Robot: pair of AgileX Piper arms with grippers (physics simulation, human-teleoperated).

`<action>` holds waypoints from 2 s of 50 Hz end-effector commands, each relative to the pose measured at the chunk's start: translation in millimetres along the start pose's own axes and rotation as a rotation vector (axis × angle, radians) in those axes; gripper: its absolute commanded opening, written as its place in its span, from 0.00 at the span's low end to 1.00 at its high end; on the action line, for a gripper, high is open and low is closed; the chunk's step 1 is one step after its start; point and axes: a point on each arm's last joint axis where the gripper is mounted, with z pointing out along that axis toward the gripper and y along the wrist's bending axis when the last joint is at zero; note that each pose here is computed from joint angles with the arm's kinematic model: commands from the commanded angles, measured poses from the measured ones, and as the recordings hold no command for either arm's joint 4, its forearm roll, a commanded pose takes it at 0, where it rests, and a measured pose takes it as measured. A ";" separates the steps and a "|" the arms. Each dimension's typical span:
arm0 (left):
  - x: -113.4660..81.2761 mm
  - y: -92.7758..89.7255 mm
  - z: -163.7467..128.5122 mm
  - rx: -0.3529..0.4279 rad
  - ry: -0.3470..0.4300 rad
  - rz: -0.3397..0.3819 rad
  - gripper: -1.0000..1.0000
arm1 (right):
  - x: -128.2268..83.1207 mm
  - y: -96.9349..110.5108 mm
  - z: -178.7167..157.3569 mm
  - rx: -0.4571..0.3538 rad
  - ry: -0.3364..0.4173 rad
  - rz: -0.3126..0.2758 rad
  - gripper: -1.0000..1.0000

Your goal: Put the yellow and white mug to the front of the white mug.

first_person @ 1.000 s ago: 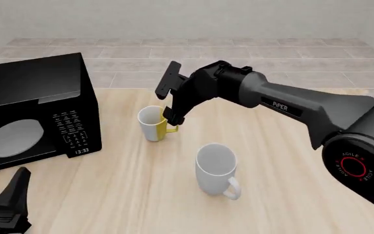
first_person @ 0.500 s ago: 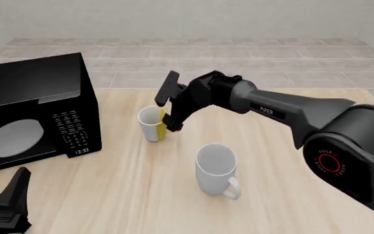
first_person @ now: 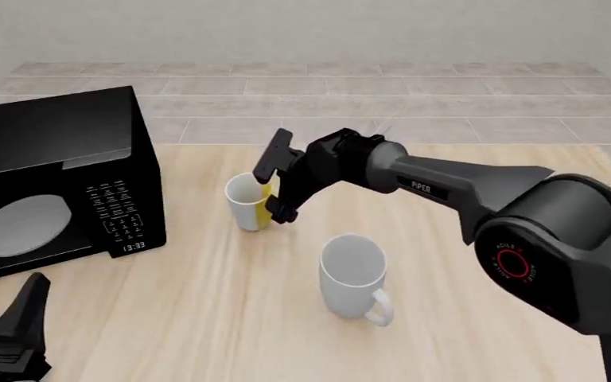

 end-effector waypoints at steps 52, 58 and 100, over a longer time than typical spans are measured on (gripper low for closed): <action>0.0 0.0 0.0 0.000 0.000 0.000 1.00 | -3.7 -21.4 -35.1 0.057 -0.049 0.048 0.00; 0.0 0.0 0.0 0.000 0.000 0.000 1.00 | 2.1 -28.5 -41.2 0.070 -0.046 0.059 0.00; 0.0 0.0 0.0 0.000 0.000 0.000 1.00 | 56.4 -45.7 -52.1 0.113 0.009 0.145 0.00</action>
